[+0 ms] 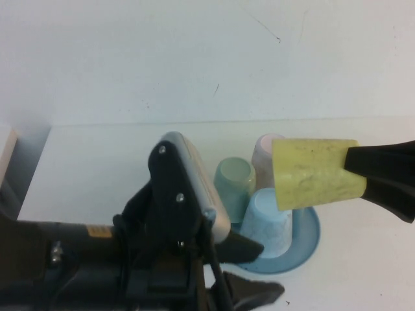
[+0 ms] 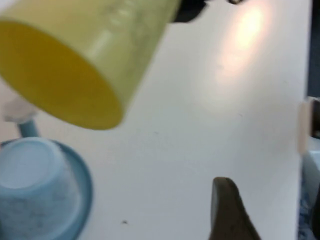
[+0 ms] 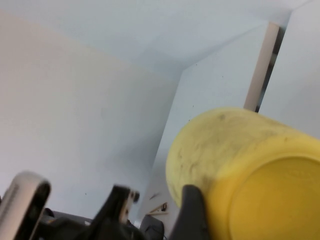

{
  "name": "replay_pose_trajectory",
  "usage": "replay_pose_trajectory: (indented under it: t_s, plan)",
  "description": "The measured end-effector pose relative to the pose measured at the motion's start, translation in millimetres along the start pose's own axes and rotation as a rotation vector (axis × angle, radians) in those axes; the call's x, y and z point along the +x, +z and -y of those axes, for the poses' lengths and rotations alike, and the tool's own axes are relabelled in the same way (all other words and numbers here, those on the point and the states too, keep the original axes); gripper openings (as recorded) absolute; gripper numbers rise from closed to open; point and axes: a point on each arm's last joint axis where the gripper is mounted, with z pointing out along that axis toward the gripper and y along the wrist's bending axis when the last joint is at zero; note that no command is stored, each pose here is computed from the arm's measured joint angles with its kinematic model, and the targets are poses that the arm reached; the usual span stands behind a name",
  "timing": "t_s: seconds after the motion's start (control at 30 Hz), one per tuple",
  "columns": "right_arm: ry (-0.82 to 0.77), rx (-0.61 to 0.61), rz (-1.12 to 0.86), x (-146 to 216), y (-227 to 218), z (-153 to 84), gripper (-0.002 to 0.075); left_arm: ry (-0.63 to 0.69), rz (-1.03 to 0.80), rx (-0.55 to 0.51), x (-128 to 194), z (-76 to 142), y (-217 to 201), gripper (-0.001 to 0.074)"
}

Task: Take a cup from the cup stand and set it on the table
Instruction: Hand over the cup

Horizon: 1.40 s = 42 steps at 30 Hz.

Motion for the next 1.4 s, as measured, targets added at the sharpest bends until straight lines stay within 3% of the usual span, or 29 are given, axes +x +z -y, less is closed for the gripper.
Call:
replay_pose_trajectory:
  t_s: [0.17,0.3,0.4,0.5,0.63,0.77,0.9,1.07,1.13,1.2,1.4]
  plan:
    - [0.000,0.000,0.000,0.0,0.0,0.0,0.0542,-0.006,-0.111,0.223,7.1,10.4,-10.0,0.0288]
    - [0.000,0.000,0.000,0.0,0.0,0.0,0.0542,-0.064,-0.188,0.339,14.7,4.0,-27.6,0.0246]
    - [0.000,0.000,0.000,0.0,0.0,0.0,0.0542,-0.107,-0.141,0.301,13.7,-9.6,-39.6,0.0197]
    - [0.000,0.000,0.000,0.0,0.0,0.0,0.0542,-0.164,0.021,0.247,4.0,-26.0,-50.5,0.0127]
    - [0.000,0.000,0.000,0.0,0.0,0.0,0.0542,-0.390,0.304,0.193,-2.9,-55.5,-61.5,0.0062]
    - [0.000,0.000,0.000,0.0,0.0,0.0,0.0542,-0.559,0.342,0.160,15.6,-80.9,-53.2,0.0051]
    - [0.000,0.000,0.000,0.0,0.0,0.0,0.0542,-0.581,0.302,0.151,32.1,-94.4,-36.4,0.0139]
    - [0.019,0.000,0.000,0.0,0.0,0.0,0.0542,-0.340,0.285,0.189,30.5,-83.4,-21.3,0.0429]
    - [0.023,0.000,0.000,0.0,0.0,0.0,0.0542,-0.273,0.278,0.218,28.9,-76.1,-15.6,0.0501]
    - [0.025,0.000,0.000,0.0,0.0,0.0,0.0542,-0.238,0.266,0.236,27.7,-69.6,-9.5,0.0524]
    - [0.025,0.000,0.000,0.0,0.0,0.0,0.0542,-0.091,0.236,0.251,25.9,-53.2,7.0,0.0497]
